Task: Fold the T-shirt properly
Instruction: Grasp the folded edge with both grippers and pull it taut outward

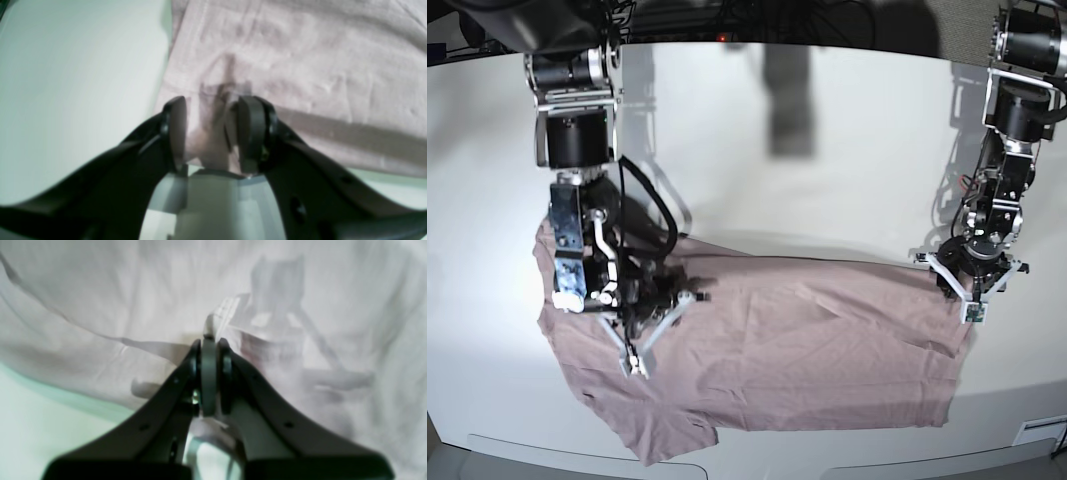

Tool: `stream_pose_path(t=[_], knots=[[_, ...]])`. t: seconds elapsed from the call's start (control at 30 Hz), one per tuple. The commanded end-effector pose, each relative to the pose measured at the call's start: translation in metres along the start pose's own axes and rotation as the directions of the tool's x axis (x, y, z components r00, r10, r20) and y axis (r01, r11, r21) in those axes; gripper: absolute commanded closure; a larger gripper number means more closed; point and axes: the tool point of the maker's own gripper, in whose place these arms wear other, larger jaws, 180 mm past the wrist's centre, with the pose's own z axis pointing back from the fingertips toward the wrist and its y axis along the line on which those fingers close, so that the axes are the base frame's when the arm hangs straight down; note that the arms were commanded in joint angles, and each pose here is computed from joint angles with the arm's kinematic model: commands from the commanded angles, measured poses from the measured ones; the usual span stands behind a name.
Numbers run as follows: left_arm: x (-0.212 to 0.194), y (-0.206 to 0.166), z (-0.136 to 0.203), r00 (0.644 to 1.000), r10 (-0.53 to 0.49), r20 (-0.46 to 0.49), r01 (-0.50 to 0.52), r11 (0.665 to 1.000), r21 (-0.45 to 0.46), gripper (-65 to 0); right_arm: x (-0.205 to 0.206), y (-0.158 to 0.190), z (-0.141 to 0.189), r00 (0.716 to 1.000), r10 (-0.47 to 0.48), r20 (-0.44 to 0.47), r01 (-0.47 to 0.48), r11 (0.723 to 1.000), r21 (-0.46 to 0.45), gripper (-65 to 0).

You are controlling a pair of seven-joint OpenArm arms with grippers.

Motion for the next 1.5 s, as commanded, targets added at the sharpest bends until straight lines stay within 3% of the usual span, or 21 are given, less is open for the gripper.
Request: stream_pose_path(t=[0.0,0.23,0.4,0.53,0.63,0.73,0.8,0.9,0.97,1.13,1.27,1.37,1.47], knots=[[0.024,0.011,-0.001,0.998,-0.006,0.061,0.005,1.000,0.019,-24.0,0.037,-0.001,0.009,0.996,0.011,0.090,-0.011,1.000,-0.005,0.0],[0.025,0.012,-0.001,0.998,-0.010,0.068,0.009,1.000,0.020,-24.0,0.079,-0.004,0.020,0.985,0.043,0.165,-0.039,0.999,-0.027,0.0],[0.025,0.012,-0.001,0.998,-0.010,0.068,0.009,1.000,0.020,-24.0,0.079,-0.027,0.020,0.977,0.144,0.161,-0.117,0.979,-0.166,0.0],[0.025,0.012,-0.001,0.998,-0.010,0.068,0.009,1.000,0.020,-24.0,0.063,-0.020,0.011,0.982,0.156,0.103,-0.145,0.983,-0.108,-1.4],[0.025,0.012,-0.001,0.998,-0.010,0.067,0.009,1.000,0.020,-24.0,0.055,-0.008,0.009,0.982,0.173,0.071,-0.171,0.985,-0.037,-23.6],[0.025,0.012,-0.001,0.998,-0.013,0.068,0.011,1.000,0.021,-24.0,0.051,0.004,0.008,0.981,0.187,0.058,-0.189,0.981,0.035,-31.5],[0.026,0.015,-0.001,0.996,-0.050,0.070,0.048,0.998,0.032,-24.0,0.047,0.015,0.010,0.978,0.200,0.049,-0.205,0.973,0.104,-31.5],[0.027,0.023,0.000,0.991,-0.113,0.073,0.109,0.992,0.056,-24.0,0.041,0.032,0.018,0.966,0.253,0.058,-0.259,0.936,0.237,-31.5],[0.027,0.033,0.000,0.990,-0.119,0.074,0.114,0.991,0.070,-24.0,0.041,0.030,0.024,0.969,0.242,0.052,-0.247,0.933,0.262,-31.5],[0.030,0.048,0.003,0.994,-0.075,0.078,0.070,0.995,0.071,-23.9,0.062,0.005,0.048,0.952,0.282,0.117,-0.300,0.935,0.189,-31.5],[0.056,0.033,0.010,0.992,-0.006,0.127,0.007,1.000,-0.008,-23.9,0.077,-0.011,0.069,0.930,0.329,0.163,-0.349,0.929,0.121,-31.5],[0.081,0.016,0.020,0.988,0.063,0.144,-0.051,0.995,-0.083,-23.9,0.066,-0.015,0.071,0.931,0.333,0.152,-0.351,0.929,0.113,-31.5],[0.098,-0.005,0.030,0.984,0.099,0.147,-0.071,0.980,-0.186,-23.9,0.033,-0.022,0.063,0.949,0.295,0.109,-0.308,0.943,0.123,-31.4]])
